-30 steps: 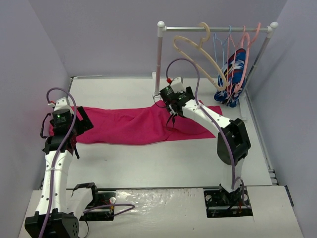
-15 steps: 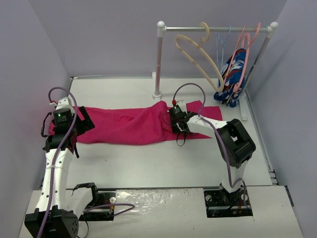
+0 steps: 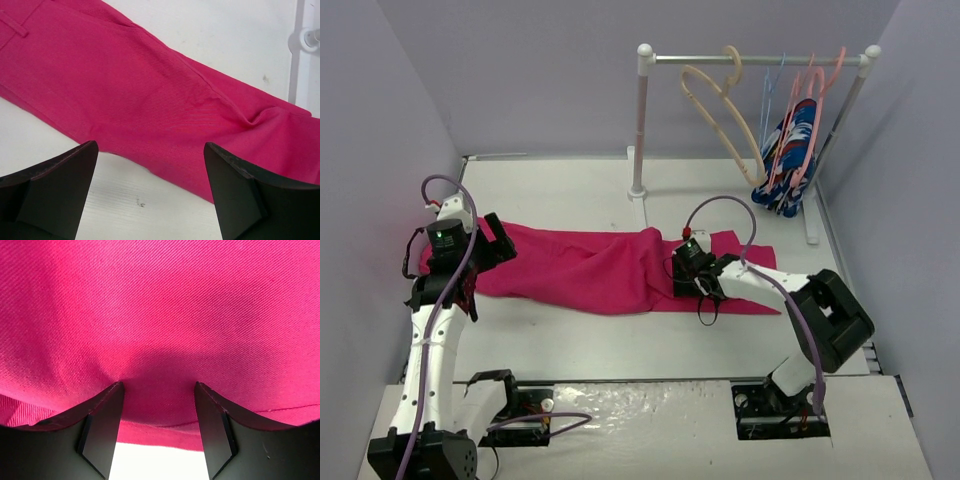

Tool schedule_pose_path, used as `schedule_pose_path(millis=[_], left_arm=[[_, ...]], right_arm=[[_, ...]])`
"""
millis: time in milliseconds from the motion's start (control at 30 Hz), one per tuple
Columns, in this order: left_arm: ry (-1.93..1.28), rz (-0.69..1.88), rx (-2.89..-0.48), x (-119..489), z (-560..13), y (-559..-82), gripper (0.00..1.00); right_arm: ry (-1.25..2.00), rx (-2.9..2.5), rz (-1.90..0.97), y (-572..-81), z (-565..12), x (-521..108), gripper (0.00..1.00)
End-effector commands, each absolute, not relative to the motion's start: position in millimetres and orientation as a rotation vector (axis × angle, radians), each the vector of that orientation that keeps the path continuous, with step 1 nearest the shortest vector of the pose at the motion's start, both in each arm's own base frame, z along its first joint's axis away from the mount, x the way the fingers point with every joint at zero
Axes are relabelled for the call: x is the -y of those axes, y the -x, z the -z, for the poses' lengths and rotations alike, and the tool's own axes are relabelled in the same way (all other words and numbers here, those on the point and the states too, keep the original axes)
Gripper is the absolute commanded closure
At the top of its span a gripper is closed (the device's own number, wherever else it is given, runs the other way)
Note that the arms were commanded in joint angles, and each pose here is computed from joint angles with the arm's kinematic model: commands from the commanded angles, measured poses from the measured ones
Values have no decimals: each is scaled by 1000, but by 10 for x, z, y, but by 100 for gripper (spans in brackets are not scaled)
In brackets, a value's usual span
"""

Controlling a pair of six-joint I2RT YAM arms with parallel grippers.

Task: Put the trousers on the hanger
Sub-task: Fold the trousers at the center of the board.

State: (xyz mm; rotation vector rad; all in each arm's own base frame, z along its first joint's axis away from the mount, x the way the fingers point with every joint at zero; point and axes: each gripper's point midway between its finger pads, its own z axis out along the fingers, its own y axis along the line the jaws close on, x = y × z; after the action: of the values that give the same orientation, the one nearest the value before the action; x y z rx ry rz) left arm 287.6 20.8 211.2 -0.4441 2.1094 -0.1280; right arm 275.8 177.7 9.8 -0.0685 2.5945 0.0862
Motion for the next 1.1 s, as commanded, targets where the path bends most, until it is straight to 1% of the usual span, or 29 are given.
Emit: schedule_pose_path(millis=[0, 67, 200, 300, 433, 533, 733, 1000, 1067], left_arm=[[296, 191, -2026, 24, -2467, -3007, 15], [250, 188, -2029, 105, -2569, -3009, 15], [198, 184, -2050, 236, -2621, -2972, 14], [187, 172, -2054, 246, -2589, -2948, 10], [172, 156, -2084, 253, -2451, -2911, 7], [168, 154, -2093, 258, -2371, -2904, 6], [160, 151, -2111, 269, -2289, -2896, 5], [163, 147, -2111, 257, -2280, -2871, 5], [161, 148, -2109, 262, -2285, -2869, 5]], right_arm=[[6, -2611, -24, -2546, -327, -1524, 44], [-54, -2541, -15, -2698, -533, -1386, 41], [-219, -2459, 14, -3014, -812, -892, 37], [-300, -2473, 4, -3158, -813, -609, 37], [-416, -2488, -103, -3340, -713, -376, 39], [-472, -2471, -151, -3467, -644, -325, 41], [-474, -2505, -131, -3615, -353, -304, 42], [-477, -2551, -97, -3598, -37, -275, 43], [-472, -2551, -96, -3597, -27, -274, 46]])
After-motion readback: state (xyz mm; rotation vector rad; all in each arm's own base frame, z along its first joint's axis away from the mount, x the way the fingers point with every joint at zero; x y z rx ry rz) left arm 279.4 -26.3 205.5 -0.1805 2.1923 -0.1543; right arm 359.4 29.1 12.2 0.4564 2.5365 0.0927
